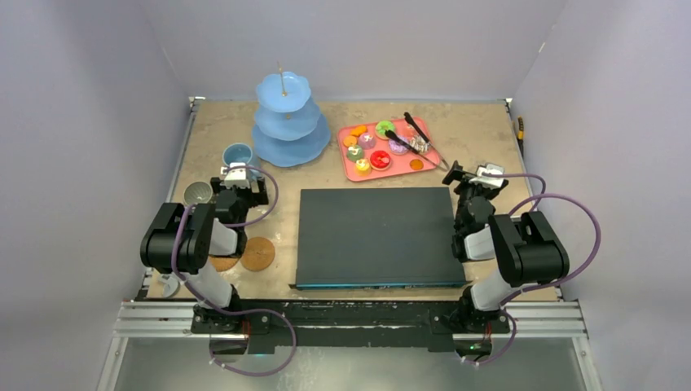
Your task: Serve the afternoon tea
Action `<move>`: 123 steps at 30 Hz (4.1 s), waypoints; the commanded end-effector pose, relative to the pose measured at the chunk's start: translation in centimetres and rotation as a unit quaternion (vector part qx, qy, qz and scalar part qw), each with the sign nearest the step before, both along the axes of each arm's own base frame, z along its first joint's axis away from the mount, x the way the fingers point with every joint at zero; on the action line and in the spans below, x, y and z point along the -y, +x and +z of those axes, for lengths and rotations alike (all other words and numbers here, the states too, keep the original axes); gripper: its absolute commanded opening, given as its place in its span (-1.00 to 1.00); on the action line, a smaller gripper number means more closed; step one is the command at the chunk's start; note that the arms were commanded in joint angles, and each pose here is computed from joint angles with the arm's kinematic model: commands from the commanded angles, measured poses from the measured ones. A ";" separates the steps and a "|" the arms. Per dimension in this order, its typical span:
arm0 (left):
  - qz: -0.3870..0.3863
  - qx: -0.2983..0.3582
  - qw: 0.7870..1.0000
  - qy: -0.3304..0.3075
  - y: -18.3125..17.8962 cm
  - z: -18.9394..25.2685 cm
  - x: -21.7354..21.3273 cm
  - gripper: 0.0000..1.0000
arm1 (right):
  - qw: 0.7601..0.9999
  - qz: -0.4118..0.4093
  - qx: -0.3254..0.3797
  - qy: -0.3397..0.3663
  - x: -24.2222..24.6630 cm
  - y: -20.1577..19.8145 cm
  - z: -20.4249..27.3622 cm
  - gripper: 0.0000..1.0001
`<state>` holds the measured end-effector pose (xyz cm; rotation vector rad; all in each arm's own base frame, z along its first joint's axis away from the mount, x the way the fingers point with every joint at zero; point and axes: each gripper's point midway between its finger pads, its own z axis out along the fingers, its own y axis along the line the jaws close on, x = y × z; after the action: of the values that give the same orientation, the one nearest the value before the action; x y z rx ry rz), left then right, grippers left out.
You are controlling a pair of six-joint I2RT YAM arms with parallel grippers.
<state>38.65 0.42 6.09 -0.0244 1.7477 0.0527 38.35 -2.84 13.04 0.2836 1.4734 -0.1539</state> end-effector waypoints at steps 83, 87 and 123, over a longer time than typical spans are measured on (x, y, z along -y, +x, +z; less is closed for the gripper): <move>-0.333 -0.234 0.910 0.079 2.3 12.0 21.5 0.93 | 0.926 0.240 -0.281 0.080 -11.3 20.2 -5.1 0.12; -0.332 -0.220 0.914 0.079 2.1 13.3 21.4 0.85 | 0.923 0.234 -0.293 0.083 -11.2 20.1 -5.7 -0.03; -0.484 0.131 0.664 0.555 -7.6 26.2 17.0 0.63 | 0.868 0.388 -0.309 0.004 -27.3 7.6 7.2 -1.00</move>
<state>33.89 -16.78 27.01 1.4815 1.5947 0.0055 49.67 21.02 17.87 -0.3457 2.0444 0.3328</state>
